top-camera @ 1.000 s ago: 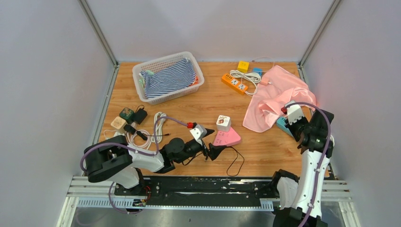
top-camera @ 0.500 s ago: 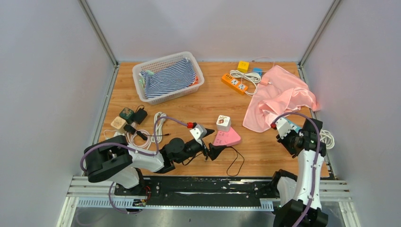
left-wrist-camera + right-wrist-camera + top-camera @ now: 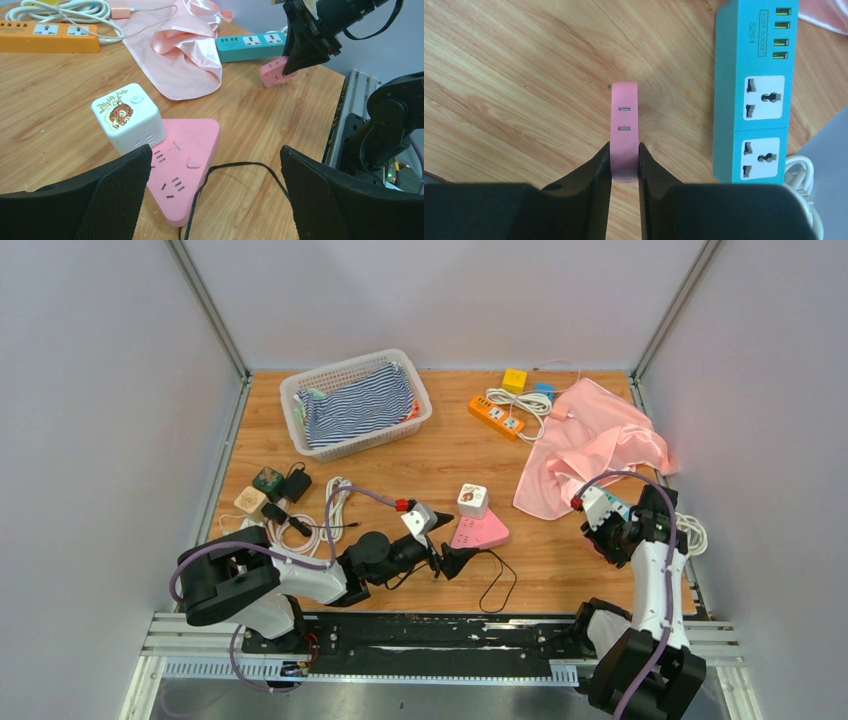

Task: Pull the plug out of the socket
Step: Place the plug at the center of the board.

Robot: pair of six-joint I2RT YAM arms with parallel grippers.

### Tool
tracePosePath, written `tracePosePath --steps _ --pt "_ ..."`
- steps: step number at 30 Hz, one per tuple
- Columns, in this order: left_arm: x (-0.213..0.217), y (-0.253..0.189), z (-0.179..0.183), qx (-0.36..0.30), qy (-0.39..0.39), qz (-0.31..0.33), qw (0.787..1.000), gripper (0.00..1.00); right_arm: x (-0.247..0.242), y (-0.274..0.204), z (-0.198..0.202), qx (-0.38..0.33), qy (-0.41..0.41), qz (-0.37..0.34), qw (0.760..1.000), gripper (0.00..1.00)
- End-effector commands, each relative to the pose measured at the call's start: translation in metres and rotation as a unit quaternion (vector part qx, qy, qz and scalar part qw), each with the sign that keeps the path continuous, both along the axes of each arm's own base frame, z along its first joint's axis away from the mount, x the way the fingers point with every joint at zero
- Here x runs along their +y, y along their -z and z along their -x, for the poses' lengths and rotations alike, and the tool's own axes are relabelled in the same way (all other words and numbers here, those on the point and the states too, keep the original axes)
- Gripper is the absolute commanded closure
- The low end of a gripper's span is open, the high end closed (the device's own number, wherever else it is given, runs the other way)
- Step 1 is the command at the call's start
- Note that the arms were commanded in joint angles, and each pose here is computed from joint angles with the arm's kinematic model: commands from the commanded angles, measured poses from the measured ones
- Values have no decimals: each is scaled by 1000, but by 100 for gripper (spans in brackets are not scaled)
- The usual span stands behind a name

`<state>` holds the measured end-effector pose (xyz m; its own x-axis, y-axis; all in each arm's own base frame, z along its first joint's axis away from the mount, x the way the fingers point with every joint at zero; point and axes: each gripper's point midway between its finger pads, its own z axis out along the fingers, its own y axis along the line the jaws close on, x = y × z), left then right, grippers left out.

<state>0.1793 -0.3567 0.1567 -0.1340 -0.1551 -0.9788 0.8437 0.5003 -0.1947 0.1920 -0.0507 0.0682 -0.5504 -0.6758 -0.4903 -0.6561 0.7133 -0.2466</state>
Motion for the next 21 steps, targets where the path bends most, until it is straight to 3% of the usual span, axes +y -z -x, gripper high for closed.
tracePosePath --steps 1,10,15,21 --pt "2 -4 1 -6 1 12 1000 0 0 6 -1 2 -6 -7 1000 69" --pt "2 -5 3 -8 9 13 1000 0 2 5 1 25 -12 -18 999 50" --pt "3 -7 5 -10 12 19 1000 0 15 -21 2 11 -31 -44 998 23" --pt "6 -9 7 -12 13 26 1000 0 31 -56 -1 -14 -52 -77 996 18"
